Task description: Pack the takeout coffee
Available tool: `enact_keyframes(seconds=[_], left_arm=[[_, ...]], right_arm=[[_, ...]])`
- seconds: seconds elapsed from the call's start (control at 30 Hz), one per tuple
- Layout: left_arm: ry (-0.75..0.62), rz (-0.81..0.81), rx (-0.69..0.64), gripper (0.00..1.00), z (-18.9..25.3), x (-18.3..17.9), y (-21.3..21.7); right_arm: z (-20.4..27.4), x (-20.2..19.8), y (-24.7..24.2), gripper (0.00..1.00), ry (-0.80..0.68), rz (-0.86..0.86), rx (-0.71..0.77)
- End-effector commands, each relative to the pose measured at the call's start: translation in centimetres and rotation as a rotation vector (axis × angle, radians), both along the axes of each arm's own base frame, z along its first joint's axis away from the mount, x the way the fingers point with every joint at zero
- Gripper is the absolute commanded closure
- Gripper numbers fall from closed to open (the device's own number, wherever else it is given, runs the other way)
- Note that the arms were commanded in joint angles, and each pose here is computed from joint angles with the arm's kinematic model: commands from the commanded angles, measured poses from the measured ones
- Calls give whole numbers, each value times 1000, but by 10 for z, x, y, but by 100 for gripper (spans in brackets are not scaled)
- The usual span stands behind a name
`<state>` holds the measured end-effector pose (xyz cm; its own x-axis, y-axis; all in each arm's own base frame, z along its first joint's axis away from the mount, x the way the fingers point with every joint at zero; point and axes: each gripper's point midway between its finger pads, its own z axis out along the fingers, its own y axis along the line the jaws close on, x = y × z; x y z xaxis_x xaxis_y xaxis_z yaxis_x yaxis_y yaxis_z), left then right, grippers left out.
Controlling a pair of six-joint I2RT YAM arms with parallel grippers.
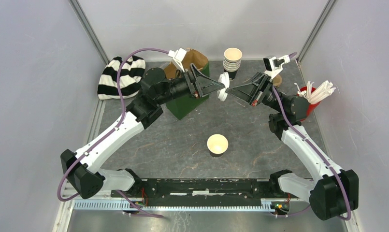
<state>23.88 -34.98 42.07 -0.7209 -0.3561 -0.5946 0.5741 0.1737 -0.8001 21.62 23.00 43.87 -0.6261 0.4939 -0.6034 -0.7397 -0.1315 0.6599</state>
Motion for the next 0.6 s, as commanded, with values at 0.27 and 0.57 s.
enact_keyframes(seconds=[0.27, 0.57], left_arm=[[-66, 49, 82, 19, 3, 1, 11], [-112, 105, 293, 22, -35, 5, 28]], right_arm=[[-12, 4, 2, 66, -21, -63, -102], [-90, 58, -48, 36, 63, -438, -672]])
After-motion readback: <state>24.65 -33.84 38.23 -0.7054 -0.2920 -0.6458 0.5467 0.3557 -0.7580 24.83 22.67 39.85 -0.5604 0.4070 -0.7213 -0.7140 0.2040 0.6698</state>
